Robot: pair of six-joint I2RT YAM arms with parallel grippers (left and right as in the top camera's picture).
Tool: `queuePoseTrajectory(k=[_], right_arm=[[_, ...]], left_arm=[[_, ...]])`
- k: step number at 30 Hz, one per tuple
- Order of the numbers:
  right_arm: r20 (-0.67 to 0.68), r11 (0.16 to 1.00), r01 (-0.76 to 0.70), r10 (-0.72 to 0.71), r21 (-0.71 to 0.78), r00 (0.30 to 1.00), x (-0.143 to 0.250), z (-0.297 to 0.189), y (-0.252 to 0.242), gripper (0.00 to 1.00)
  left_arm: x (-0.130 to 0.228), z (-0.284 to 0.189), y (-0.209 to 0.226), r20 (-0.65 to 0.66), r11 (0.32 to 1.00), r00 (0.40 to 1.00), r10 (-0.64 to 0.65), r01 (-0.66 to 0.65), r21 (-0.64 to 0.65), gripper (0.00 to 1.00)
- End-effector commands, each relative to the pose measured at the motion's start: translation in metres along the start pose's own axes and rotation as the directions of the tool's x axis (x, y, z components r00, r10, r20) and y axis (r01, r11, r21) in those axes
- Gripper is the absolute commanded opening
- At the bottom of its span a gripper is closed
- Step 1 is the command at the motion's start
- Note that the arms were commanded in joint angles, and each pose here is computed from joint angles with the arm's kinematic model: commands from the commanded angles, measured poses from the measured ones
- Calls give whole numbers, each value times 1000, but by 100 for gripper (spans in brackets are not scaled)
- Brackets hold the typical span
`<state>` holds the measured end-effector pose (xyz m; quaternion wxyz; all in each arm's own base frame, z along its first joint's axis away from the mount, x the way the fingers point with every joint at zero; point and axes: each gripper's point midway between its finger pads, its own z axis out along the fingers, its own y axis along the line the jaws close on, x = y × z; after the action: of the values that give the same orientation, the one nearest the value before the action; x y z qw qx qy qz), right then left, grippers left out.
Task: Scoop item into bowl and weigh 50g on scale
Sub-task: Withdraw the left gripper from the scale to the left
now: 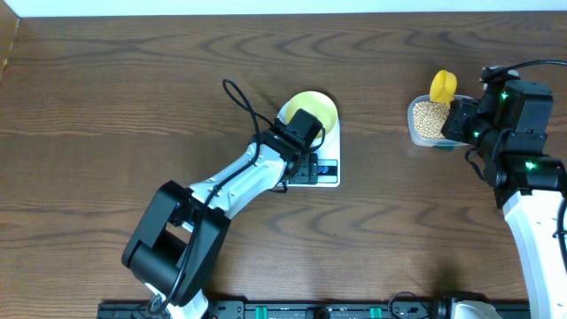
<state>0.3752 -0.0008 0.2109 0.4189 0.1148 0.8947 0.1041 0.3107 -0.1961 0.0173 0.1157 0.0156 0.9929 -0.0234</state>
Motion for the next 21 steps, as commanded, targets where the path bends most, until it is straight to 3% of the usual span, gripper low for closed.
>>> queuePoseTrajectory(k=[1, 8, 14, 21], right_arm=[[7, 1000, 1, -1, -5, 1000, -4, -2, 1, 1], [6, 1000, 1, -1, -5, 1000, -4, -2, 1, 1], [2, 1000, 0, 0, -4, 1000, -3, -2, 1, 1], [0, 1000, 0, 0, -3, 1000, -2, -2, 0, 1]], left_arm=[[-2, -4, 7, 21, 1000, 1000, 9, -8, -22, 96], [-2, -7, 3, 18, 1000, 1000, 9, -9, 1, 96], [-6, -56, -24, 44, 973, 999, 31, -40, 226, 96], [-14, -123, 27, 122, 960, 992, 22, -55, 273, 96]])
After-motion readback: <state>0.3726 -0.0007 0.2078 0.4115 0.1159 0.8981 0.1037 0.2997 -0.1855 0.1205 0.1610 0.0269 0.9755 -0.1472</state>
